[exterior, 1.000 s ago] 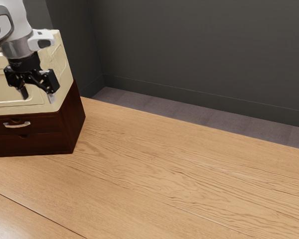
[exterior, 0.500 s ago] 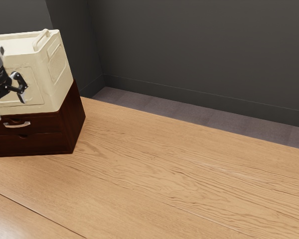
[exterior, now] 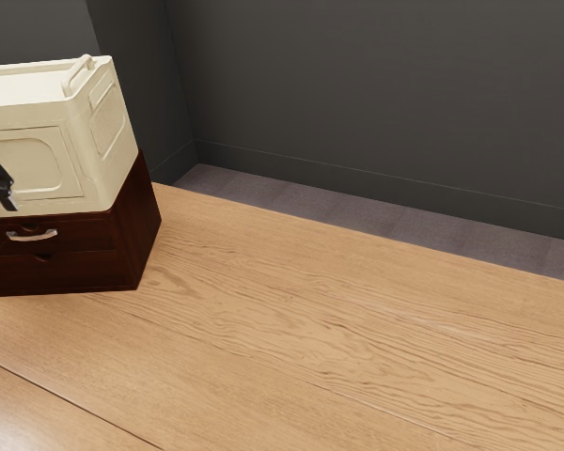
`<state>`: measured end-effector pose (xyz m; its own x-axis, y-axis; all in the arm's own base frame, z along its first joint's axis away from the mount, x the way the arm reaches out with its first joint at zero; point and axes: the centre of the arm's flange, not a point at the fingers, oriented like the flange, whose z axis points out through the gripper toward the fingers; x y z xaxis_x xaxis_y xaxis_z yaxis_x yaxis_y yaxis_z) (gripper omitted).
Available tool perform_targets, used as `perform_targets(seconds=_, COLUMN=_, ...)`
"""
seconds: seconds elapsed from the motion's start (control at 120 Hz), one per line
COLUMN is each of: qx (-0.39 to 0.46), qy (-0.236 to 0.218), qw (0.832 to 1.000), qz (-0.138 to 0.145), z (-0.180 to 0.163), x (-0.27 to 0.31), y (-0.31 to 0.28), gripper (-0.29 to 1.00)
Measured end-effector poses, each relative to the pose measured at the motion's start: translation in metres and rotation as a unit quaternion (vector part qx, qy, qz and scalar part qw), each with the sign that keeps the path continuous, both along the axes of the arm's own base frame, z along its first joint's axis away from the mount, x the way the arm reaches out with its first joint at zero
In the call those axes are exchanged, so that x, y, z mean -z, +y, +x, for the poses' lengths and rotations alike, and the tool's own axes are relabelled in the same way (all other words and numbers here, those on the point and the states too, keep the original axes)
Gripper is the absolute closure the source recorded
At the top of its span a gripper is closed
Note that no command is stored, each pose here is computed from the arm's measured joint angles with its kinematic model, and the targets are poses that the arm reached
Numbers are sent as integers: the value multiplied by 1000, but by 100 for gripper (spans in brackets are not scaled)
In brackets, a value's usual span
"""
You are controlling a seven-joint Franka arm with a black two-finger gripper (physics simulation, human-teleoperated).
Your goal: Pull the drawer handle with one arm to open the drawer
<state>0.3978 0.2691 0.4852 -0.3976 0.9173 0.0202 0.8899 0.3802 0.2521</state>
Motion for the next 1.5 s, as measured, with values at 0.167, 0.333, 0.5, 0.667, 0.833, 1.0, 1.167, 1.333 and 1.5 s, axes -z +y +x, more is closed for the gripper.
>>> perform_targets(seconds=0.167, qx=-20, qy=-10, qw=999, qz=35, z=4, x=12, y=8, gripper=0)
perform_targets(seconds=0.333, qx=-32, qy=-17, qw=998, qz=44, z=9, x=35, y=7, gripper=0)
perform_targets(seconds=0.5, qx=-53, qy=-25, qw=997, qz=46, z=6, x=55, y=15, gripper=0)
perform_targets(seconds=0.667, qx=-61, qy=-39, qw=996, qz=57, z=14, x=66, y=19, gripper=0)
perform_targets(seconds=0.833, qx=-71, qy=-55, qw=994, qz=67, z=17, x=73, y=26, gripper=1)
perform_targets(seconds=1.0, qx=-76, qy=-59, qw=993, qz=72, z=21, x=80, y=28, gripper=1)
perform_targets(seconds=1.167, qx=-79, qy=-59, qw=992, qz=75, z=24, x=88, y=28, gripper=1)
perform_targets(seconds=1.333, qx=-82, qy=-56, qw=992, qz=76, z=25, x=94, y=28, gripper=1)
perform_targets(seconds=1.5, qx=-84, qy=-51, qw=992, qz=77, z=27, x=102, y=28, gripper=1)
